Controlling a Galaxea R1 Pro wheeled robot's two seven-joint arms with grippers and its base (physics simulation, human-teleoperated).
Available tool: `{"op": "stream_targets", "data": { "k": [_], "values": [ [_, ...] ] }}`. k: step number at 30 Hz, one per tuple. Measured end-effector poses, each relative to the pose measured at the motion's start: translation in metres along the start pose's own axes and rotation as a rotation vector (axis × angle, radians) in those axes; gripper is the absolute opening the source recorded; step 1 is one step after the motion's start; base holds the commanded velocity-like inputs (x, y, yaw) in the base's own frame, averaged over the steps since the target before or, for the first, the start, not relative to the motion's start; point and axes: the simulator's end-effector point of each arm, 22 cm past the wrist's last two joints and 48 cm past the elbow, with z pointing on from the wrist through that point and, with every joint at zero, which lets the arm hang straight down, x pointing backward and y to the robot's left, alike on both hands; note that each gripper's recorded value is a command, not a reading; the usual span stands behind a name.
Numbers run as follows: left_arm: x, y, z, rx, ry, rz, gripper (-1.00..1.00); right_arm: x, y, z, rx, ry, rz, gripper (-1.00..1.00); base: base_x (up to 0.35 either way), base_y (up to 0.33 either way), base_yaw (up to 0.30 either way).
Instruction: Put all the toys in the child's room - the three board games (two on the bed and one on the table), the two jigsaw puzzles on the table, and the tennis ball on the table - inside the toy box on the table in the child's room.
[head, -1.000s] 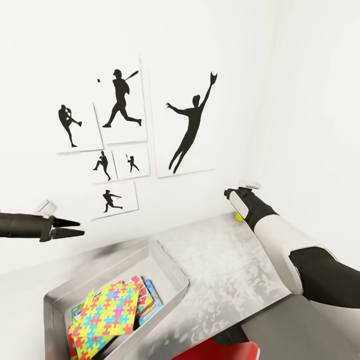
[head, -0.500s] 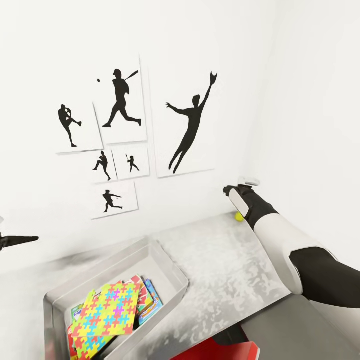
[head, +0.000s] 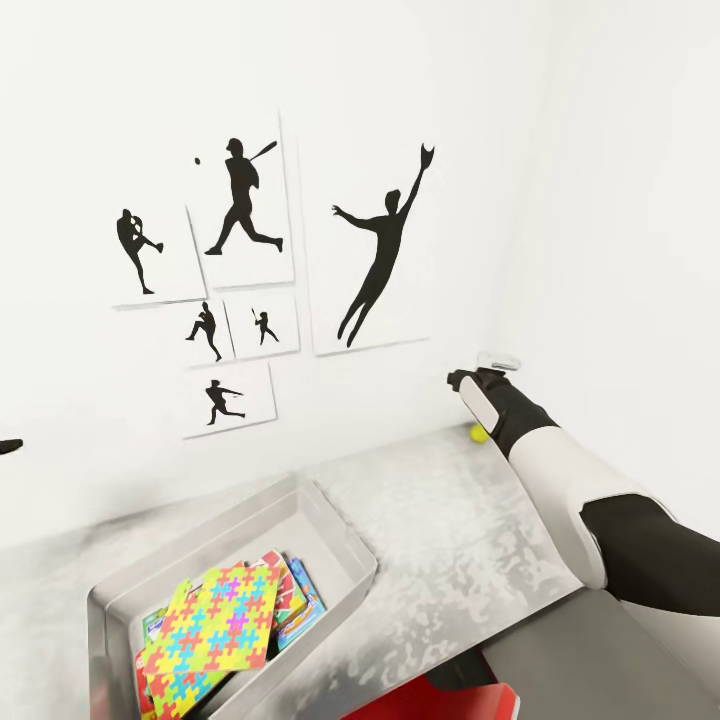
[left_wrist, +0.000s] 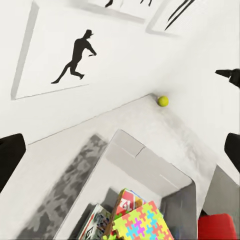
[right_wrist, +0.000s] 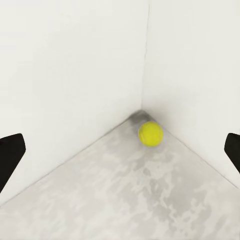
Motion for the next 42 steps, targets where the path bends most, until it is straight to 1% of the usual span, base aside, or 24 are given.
{"op": "stream_targets", "data": {
  "k": [1,2,3,4,5,6,7,9,10,12,15,18,30,34,39,42],
  "values": [
    [-0.012,-0.012,-0.003,0.034,-0.026,0.008,1.00,0.000,0.000,0.000,0.000,0.000,0.000,1.00,0.000,0.000,0.000],
    [-0.017,-0.020,-0.004,0.053,-0.037,0.012,1.00,0.000,0.000,0.000,0.000,-0.001,0.000,1.00,0.000,0.000,0.000],
    [-0.028,-0.037,-0.005,0.091,-0.053,0.027,1.00,0.000,0.001,0.000,-0.001,-0.001,0.001,1.00,0.000,0.000,0.000],
    [-0.034,-0.047,-0.006,0.110,-0.059,0.039,1.00,0.000,0.001,0.000,-0.002,-0.001,0.001,1.00,0.000,0.000,0.000],
    [-0.043,-0.067,-0.007,0.145,-0.067,0.068,1.00,0.000,0.002,-0.001,-0.004,0.000,0.001,1.00,0.000,0.000,0.000],
    [-0.047,-0.077,-0.007,0.161,-0.069,0.086,1.00,0.000,0.003,-0.001,-0.004,0.000,0.001,1.00,0.000,0.000,0.000],
    [-0.055,-0.097,-0.009,0.190,-0.073,0.128,1.00,0.000,0.003,-0.001,-0.005,0.000,0.001,1.00,0.000,0.000,0.000],
    [-0.060,-0.117,-0.010,0.219,-0.076,0.170,1.00,0.001,0.004,-0.001,-0.006,0.000,0.000,1.00,0.000,0.000,0.000],
    [-0.063,-0.132,-0.012,0.247,-0.082,0.198,1.00,0.000,0.005,-0.001,-0.007,0.000,0.000,1.00,0.000,0.000,0.000],
    [-0.066,-0.145,-0.013,0.277,-0.087,0.220,1.00,0.001,0.005,-0.001,-0.007,0.000,0.000,1.00,0.000,0.000,0.000],
    [-0.066,-0.153,-0.012,0.297,-0.086,0.234,1.00,0.000,0.004,0.000,-0.006,-0.003,0.000,1.00,0.000,0.000,0.000],
    [-0.067,-0.155,-0.012,0.303,-0.088,0.240,1.00,-0.002,0.003,0.002,-0.006,-0.006,0.002,1.00,0.000,0.000,0.000],
    [-0.069,-0.152,-0.006,0.305,-0.088,0.241,1.00,0.007,0.004,0.010,-0.005,0.006,-0.001,1.00,0.009,-0.009,0.000],
    [-0.073,-0.153,-0.004,0.305,-0.091,0.252,1.00,0.011,0.004,0.013,-0.003,0.012,-0.003,1.00,0.003,-0.003,0.000],
    [-0.086,-0.159,-0.005,0.310,-0.108,0.284,1.00,0.016,0.006,0.017,-0.004,0.019,-0.005,1.00,0.000,0.000,0.000],
    [-0.085,-0.161,0.000,0.318,-0.094,0.289,1.00,0.020,0.006,0.019,-0.003,0.024,-0.006,1.00,0.000,0.000,0.000]
  ]
}}
